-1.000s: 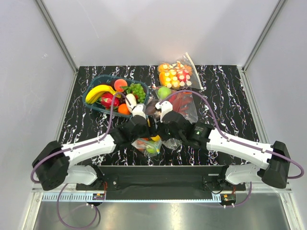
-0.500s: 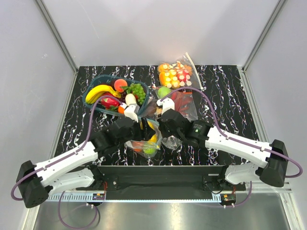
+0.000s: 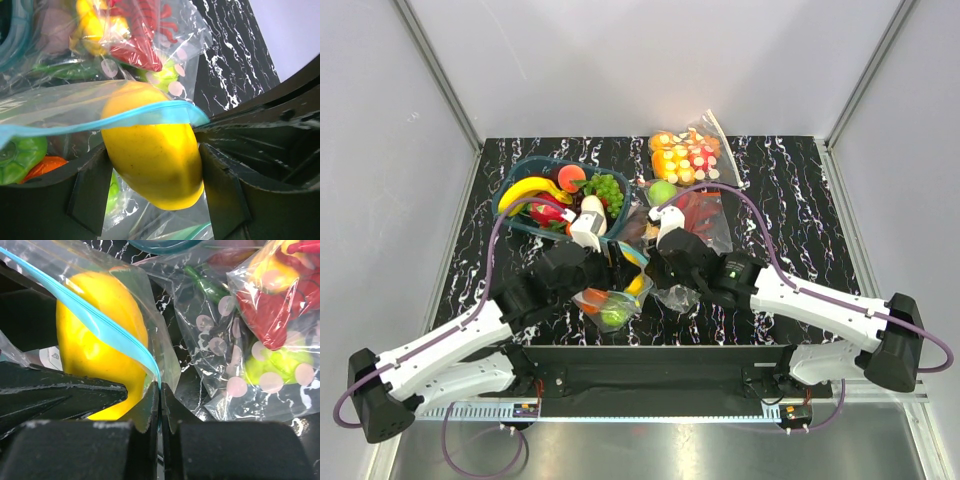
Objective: Open the zip-top bag and remove the fake food
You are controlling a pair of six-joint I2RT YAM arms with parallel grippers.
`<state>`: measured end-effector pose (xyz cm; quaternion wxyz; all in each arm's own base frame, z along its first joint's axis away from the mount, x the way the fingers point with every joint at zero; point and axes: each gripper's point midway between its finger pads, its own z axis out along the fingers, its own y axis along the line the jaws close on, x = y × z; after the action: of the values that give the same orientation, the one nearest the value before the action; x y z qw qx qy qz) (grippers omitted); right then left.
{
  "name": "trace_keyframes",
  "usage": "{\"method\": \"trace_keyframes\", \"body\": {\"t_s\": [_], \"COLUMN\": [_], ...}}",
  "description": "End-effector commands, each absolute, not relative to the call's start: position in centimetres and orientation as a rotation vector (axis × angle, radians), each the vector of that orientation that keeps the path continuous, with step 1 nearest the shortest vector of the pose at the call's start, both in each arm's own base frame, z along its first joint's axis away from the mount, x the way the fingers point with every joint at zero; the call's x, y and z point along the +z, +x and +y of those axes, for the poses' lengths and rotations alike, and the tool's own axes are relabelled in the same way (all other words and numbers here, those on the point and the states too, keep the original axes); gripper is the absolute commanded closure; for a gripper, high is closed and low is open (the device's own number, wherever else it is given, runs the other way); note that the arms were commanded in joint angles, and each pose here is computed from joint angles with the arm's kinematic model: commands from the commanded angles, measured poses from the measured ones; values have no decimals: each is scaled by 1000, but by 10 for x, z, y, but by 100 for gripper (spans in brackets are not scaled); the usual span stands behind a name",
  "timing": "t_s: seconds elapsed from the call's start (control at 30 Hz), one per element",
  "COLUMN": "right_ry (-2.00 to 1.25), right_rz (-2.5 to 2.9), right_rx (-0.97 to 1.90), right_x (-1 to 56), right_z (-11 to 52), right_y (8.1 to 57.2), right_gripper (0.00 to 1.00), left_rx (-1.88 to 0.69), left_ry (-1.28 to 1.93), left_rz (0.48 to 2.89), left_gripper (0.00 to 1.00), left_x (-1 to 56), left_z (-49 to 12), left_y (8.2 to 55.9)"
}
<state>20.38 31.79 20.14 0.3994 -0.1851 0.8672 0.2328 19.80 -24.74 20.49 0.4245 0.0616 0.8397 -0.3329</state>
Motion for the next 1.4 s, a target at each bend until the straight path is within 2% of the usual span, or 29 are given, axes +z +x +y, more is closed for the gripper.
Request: {"method": "trace_keyframes", "body": {"t_s": [0.0, 0.13, 0.43, 0.9, 1.2, 1.37], "right_ry": [-462, -451, -460, -448, -448, -459], "right_rz": [2214, 2221, 2230, 2257, 2242, 2252], "right_rx": [649, 590, 545, 568, 530, 506], "right_x": [200, 194, 187, 176, 175, 167], "right_z": [319, 309, 306, 304, 302, 305], "right_y": [194, 198, 200, 193, 199, 202], "right_gripper": [96, 96, 96, 96, 96, 96], "left_rx": [-914, -979, -1093, -1143, -1362, -1460], "left_ry": [115, 131, 124, -15, -25, 70], "left_rz": [1850, 1805, 1778, 1647, 1622, 1651], "left_gripper": [62, 62, 62, 62, 62, 62], "left_x": [283, 304, 311, 332, 336, 337], "left_z": [-255, -259, -265, -254, -248, -255], "left_y": [218, 217, 211, 246, 226, 205]}}
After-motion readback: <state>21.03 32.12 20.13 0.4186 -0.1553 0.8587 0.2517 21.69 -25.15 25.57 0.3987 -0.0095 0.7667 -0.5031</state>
